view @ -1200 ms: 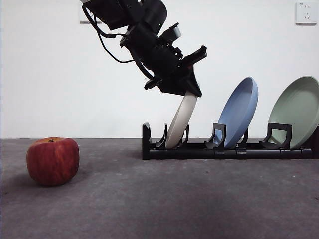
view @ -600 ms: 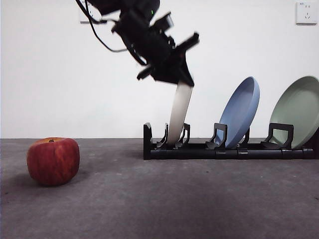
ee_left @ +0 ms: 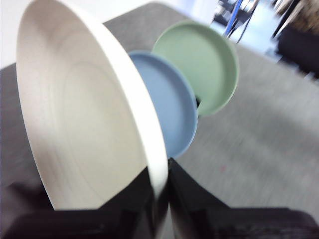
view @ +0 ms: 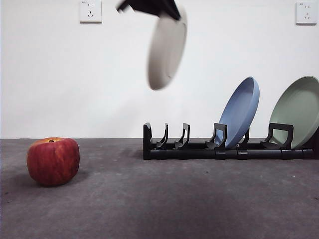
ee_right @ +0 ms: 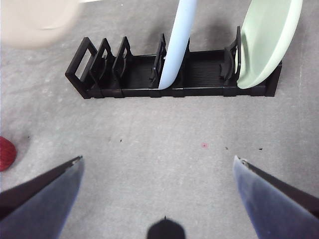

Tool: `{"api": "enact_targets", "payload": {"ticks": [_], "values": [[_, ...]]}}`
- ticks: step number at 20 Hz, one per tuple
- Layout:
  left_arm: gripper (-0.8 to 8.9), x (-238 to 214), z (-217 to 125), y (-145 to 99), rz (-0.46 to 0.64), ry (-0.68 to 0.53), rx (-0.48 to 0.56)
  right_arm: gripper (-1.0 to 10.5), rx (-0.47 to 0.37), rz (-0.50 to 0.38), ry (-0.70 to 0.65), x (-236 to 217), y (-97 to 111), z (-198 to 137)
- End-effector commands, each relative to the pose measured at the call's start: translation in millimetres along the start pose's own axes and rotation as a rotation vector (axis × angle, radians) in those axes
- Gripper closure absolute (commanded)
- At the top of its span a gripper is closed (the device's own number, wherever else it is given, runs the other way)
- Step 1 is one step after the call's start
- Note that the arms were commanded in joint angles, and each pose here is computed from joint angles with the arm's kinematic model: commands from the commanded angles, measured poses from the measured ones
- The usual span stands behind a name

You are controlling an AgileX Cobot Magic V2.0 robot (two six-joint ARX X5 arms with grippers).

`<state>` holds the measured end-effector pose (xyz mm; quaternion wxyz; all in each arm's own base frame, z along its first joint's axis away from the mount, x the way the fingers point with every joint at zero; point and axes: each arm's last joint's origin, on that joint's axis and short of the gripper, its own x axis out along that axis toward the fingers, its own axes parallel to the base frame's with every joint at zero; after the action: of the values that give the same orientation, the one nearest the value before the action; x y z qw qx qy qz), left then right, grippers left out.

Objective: Take the yellow plate from the plate rack,put the plate on the table,take the apple from the table,put the apple in the plate

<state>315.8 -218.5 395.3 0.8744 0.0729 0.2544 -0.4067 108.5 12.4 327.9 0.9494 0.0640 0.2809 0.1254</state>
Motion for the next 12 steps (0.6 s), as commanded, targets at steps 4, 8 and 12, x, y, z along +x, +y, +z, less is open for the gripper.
{"api": "enact_targets", "payload": {"ticks": [4,8,12], "values": [[8.19,-49.8,-7.8,-49.5,0.119,0.182,0.344,4.4,-0.005,0.030,-0.013,-1.3,1.3,2.0],[8.18,-51.5,-32.1,-100.8,0.174,0.408,0.514,4.4,-0.013,0.044,-0.022,-1.5,1.8,2.8],[8.18,-31.0,-74.3,-150.4,0.227,0.520,0.682,4.4,-0.018,0.078,-0.048,-1.7,3.0,5.6]]}}
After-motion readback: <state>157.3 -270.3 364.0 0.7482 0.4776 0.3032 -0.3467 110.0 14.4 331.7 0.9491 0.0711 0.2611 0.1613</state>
